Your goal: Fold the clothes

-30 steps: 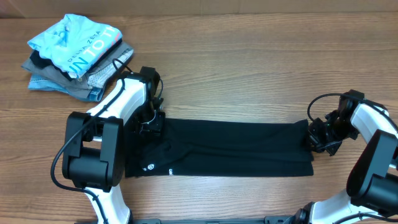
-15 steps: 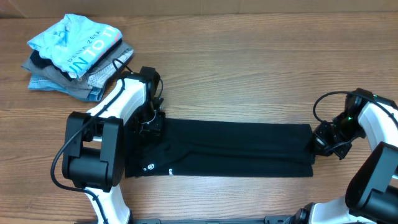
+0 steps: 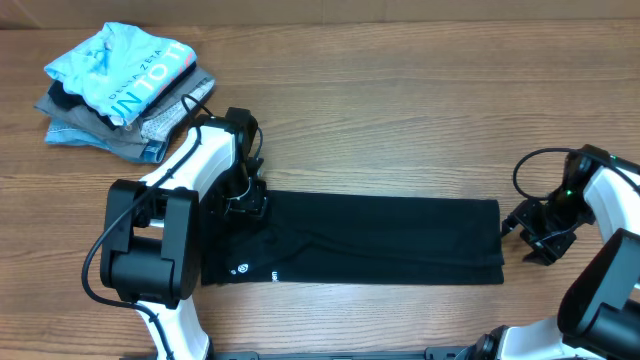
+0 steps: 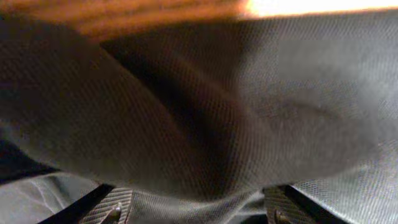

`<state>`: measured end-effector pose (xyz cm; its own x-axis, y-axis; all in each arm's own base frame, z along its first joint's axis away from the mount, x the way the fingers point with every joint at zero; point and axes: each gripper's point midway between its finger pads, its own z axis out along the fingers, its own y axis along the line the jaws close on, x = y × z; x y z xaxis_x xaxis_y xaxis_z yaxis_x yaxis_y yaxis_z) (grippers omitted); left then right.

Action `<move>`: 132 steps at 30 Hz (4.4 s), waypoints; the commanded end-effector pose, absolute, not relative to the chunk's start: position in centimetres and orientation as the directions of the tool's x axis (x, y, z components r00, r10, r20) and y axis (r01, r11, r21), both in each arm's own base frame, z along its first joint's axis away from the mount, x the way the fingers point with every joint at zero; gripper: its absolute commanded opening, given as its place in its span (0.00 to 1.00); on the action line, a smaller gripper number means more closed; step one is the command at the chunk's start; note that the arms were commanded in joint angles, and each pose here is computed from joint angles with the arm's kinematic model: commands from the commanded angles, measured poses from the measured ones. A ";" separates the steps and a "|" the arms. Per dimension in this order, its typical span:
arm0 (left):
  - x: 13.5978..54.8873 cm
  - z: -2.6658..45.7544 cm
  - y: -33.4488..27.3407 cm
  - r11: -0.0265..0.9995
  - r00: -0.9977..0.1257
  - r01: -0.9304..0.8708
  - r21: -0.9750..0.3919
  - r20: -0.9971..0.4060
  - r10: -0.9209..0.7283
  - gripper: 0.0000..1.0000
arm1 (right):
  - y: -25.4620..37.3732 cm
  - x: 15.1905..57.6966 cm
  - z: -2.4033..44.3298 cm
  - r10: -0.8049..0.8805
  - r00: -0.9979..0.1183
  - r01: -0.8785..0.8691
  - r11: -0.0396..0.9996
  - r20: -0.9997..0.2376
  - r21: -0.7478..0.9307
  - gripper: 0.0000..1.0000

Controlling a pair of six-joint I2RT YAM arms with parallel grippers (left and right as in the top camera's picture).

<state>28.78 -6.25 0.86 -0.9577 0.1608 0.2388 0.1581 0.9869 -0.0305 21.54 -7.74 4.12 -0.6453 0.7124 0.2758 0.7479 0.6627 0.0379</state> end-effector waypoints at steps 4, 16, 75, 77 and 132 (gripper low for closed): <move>29.0 4.4 -6.3 0.987 -0.955 0.155 -0.038 0.250 0.160 0.71 | -5.6 25.5 7.1 0.614 -0.765 0.641 0.694 0.196 0.329 0.56; 29.2 6.7 -10.9 0.941 -0.934 0.289 -0.177 0.161 0.318 0.73 | -5.5 26.5 13.0 0.616 -0.787 0.547 0.728 -0.045 0.413 0.61; 22.0 6.2 -9.7 0.973 -0.899 0.113 -0.199 0.396 0.185 0.04 | -5.5 26.8 13.2 0.617 -0.785 0.541 0.728 -0.058 0.422 0.61; 23.8 6.4 -9.3 0.977 -0.926 0.098 -0.189 0.342 0.159 0.05 | -5.5 26.8 13.2 0.617 -0.785 0.541 0.727 -0.058 0.422 0.62; 30.4 2.7 -2.0 0.995 -0.996 -0.071 -0.068 0.052 -0.067 0.38 | -5.1 26.8 13.4 0.616 -0.787 0.535 0.718 -0.047 0.445 0.63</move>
